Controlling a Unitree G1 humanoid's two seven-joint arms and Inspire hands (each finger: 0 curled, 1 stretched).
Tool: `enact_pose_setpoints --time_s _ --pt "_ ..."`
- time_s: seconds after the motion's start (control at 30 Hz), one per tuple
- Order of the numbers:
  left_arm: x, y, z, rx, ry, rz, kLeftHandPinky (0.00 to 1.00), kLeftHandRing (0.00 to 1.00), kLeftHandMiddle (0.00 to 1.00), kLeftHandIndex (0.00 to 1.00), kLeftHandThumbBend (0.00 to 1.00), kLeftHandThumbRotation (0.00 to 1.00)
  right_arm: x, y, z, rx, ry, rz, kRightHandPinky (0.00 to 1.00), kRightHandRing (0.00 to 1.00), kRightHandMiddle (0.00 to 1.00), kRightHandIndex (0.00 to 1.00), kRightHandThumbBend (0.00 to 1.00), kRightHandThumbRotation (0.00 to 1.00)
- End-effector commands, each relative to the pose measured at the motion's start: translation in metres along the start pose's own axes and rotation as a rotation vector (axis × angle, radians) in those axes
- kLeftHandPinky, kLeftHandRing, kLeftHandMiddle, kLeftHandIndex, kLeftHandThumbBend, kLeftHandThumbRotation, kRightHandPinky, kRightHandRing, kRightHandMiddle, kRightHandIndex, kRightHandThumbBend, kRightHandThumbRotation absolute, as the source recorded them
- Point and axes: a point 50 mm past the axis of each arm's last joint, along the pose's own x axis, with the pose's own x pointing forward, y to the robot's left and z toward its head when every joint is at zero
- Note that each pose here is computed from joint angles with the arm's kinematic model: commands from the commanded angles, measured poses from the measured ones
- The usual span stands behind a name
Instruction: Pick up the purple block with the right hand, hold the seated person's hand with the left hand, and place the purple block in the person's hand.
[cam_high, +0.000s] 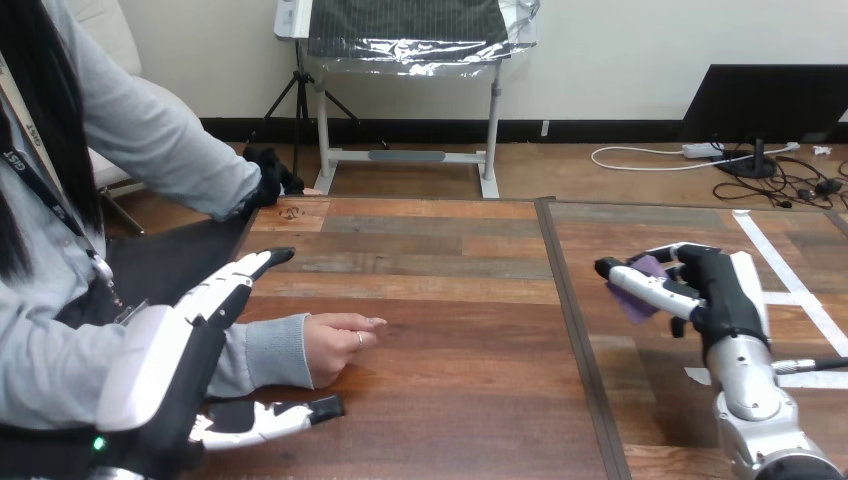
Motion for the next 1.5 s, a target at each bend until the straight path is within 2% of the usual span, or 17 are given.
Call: enact_pose_setpoints --time_s 0.0,0.47,0.63,1.1,1.47 --pt "0.033 0.017 0.010 0.077 -0.103 0.009 0.82 0.86 0.87 0.86 1.00 0.40 0.019 -0.002 0.056 0.064 -0.154 -0.020 0.03 0.07 0.13 0.17 0.28 0.15" --pt "0.048 0.027 0.003 0.189 -0.080 -0.059 0.74 0.80 0.81 0.80 1.00 0.30 0.022 0.003 0.063 0.127 -0.146 0.003 0.02 0.06 0.11 0.15 0.27 0.17" --pt "0.055 0.029 0.000 0.222 -0.083 -0.078 0.72 0.77 0.78 0.78 1.00 0.26 0.022 0.004 0.066 0.117 -0.157 0.007 0.02 0.06 0.11 0.15 0.27 0.17" --pt "0.071 0.026 -0.011 0.297 -0.061 -0.136 0.64 0.68 0.70 0.71 1.00 0.14 0.023 0.009 0.073 0.121 -0.178 0.015 0.02 0.07 0.12 0.16 0.28 0.18" --pt "0.084 0.020 -0.020 0.336 -0.040 -0.196 0.59 0.62 0.65 0.68 1.00 0.13 0.023 0.011 0.072 0.142 -0.172 0.034 0.03 0.08 0.13 0.17 0.27 0.14"
